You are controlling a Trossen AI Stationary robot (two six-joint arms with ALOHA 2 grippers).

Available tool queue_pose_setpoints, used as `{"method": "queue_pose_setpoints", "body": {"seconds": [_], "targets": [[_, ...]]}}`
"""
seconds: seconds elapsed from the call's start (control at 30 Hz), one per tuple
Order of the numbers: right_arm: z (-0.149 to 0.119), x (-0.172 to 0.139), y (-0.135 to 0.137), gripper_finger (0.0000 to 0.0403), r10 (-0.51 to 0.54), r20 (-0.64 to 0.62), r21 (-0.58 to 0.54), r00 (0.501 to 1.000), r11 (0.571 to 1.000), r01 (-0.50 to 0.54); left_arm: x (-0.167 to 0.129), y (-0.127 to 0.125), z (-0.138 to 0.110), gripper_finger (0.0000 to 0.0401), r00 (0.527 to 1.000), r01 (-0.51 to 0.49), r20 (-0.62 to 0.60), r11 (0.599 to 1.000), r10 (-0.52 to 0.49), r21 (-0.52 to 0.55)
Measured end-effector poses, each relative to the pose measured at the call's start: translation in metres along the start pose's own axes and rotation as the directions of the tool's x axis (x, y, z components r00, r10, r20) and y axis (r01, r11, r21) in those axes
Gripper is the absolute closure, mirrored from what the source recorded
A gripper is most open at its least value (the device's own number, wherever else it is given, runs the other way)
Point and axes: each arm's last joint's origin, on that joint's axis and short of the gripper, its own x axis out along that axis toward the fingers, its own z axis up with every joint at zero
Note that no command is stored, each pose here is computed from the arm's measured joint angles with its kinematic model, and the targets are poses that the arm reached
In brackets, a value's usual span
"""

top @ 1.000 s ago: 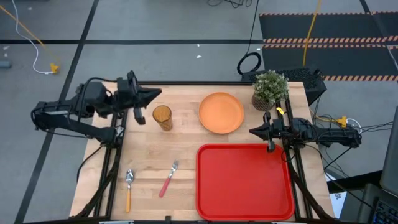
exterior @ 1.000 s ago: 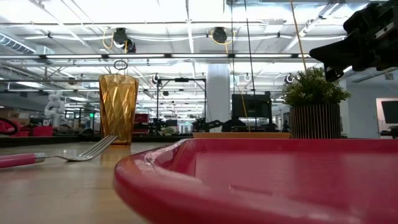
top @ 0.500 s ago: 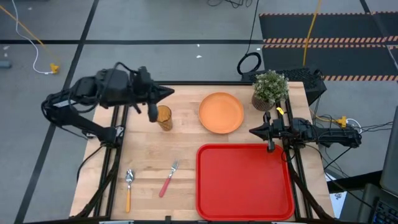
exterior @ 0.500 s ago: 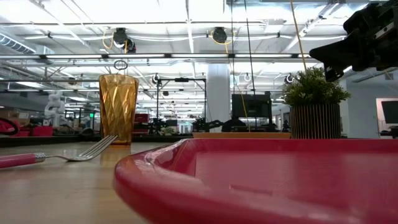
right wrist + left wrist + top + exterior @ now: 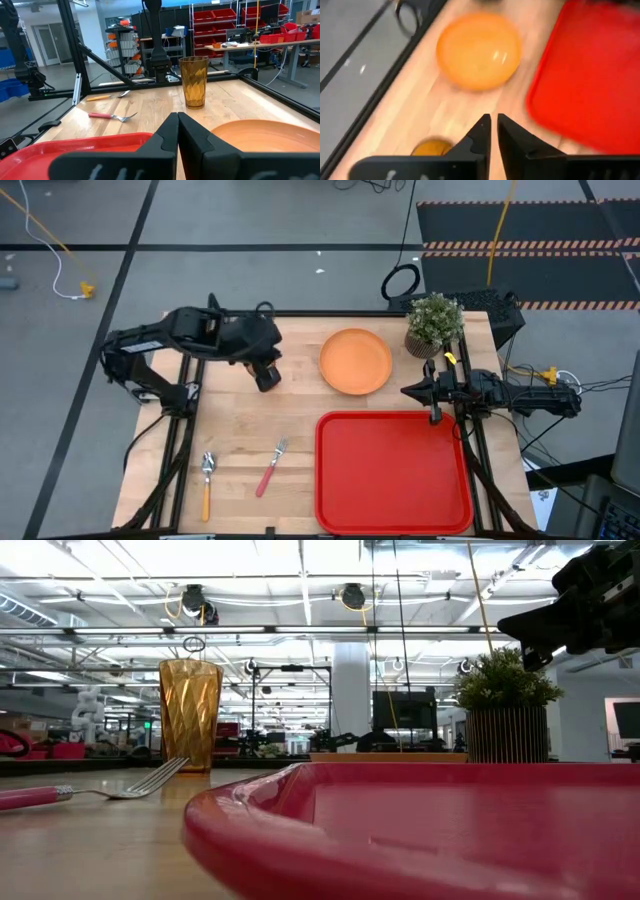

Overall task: Pick and place plate/cup/fork/spoon on tray
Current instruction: Put the orange cup to the top left on the red serving tray

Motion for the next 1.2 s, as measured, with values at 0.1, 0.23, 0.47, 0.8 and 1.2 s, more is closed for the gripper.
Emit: {"method": "queue_pose_setpoints", "body": {"seconds": [0.1, 0.23, 0.47, 0.8, 1.2], "targets": [[0.000, 0.000, 0.000, 0.0403, 0.000, 0.000, 0.000, 1.000, 1.000, 0.000, 0.007, 0.000, -0.004, 0.0337, 0.997, -0.032, -0.072, 0.999, 0.031, -0.009], [0.000, 0.000, 0.000, 0.0403, 0.000, 0.000, 0.000, 1.000, 1.000, 0.000, 0.006, 0.002, -0.009, 0.0295, 0.990, -0.077, -0.118, 0.997, 0.075, -0.008], [0.000, 0.000, 0.000, 0.0403, 0.000, 0.000, 0.000, 1.000, 1.000, 0.000, 0.006, 0.006, -0.016, 0.0230, 0.976, -0.108, -0.184, 0.993, 0.116, 0.053], [0.000, 0.000, 0.000, 0.0403, 0.000, 0.002, 0.165, 1.000, 0.986, 0.000, 0.006, 0.006, -0.015, 0.0153, 0.976, -0.093, -0.195, 0.995, 0.097, 0.029], [0.000, 0.000, 0.000, 0.0403, 0.000, 0.002, 0.189, 1.000, 0.982, 0.000, 0.035, 0.011, -0.028, 0.0084, 0.939, -0.005, -0.335, 0.976, 0.079, 0.216]]}}
